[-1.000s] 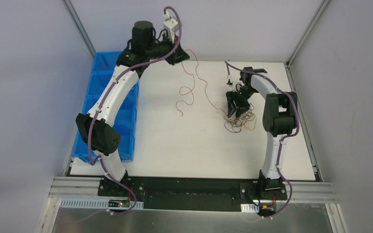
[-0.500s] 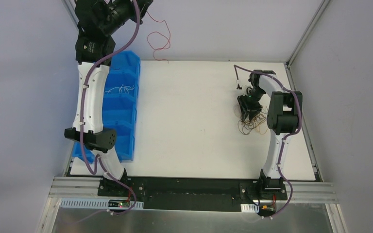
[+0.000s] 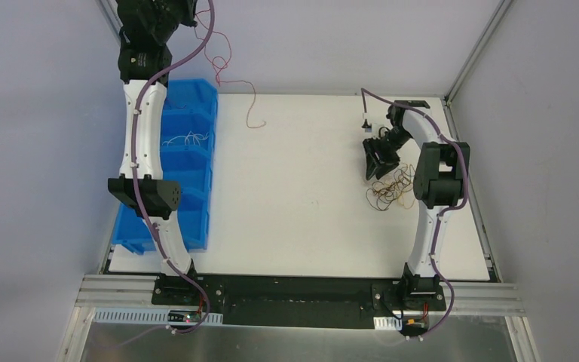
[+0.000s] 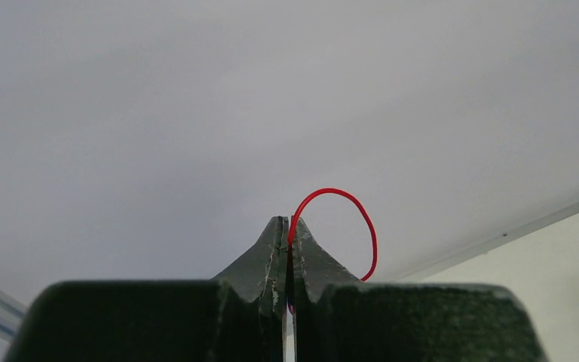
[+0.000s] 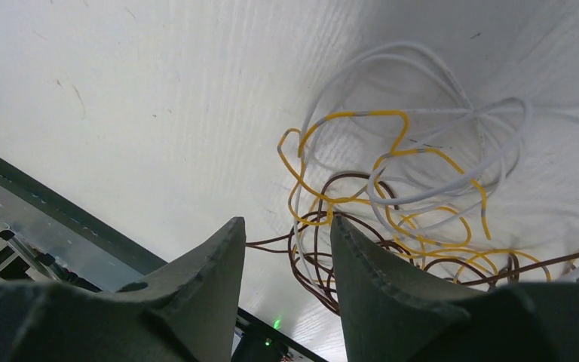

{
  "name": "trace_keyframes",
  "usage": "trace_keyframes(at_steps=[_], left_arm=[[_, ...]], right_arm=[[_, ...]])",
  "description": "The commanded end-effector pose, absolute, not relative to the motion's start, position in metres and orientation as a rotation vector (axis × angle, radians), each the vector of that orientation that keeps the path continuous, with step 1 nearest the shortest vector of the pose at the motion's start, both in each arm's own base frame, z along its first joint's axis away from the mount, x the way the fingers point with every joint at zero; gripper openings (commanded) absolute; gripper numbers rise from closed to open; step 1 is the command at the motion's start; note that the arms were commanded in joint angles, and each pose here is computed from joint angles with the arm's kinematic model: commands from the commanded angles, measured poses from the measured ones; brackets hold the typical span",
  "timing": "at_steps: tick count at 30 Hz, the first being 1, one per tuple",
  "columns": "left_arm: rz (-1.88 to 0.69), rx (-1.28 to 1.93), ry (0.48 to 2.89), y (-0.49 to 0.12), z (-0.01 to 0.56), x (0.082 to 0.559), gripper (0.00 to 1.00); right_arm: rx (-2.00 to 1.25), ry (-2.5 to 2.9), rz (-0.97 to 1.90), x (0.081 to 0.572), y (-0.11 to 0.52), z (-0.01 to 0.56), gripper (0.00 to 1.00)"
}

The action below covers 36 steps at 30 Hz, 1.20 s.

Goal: Untangle the cables

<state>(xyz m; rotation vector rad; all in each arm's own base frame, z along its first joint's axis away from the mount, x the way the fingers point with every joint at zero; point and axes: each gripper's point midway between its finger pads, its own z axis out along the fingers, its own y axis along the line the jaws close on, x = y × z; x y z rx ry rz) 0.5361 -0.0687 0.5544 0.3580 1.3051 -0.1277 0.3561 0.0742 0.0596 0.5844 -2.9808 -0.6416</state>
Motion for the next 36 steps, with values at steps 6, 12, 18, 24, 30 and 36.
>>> trace_keyframes(at_steps=[6,12,18,24,30,36], left_arm=[[0.124,0.398,1.156,-0.02,0.58,0.558,0.0],[0.255,0.325,1.227,0.044,0.55,0.585,0.0],[0.297,0.286,1.289,0.083,0.52,0.601,0.0],[0.316,0.236,1.394,0.117,0.478,0.609,0.0],[0.35,0.207,1.503,0.139,0.424,0.624,0.0],[0.384,0.189,1.597,0.153,0.378,0.637,0.04]], right_arm=[[0.574,-2.982,-0.697,0.375,0.087,0.061,0.49],[0.515,-3.009,-0.682,0.397,0.096,0.059,0.49],[0.506,-3.002,-0.649,0.402,0.102,0.052,0.49],[0.514,-2.988,-0.65,0.397,0.106,0.052,0.49],[0.524,-2.994,-0.642,0.398,0.105,0.054,0.49],[0.523,-3.004,-0.652,0.399,0.106,0.059,0.49]])
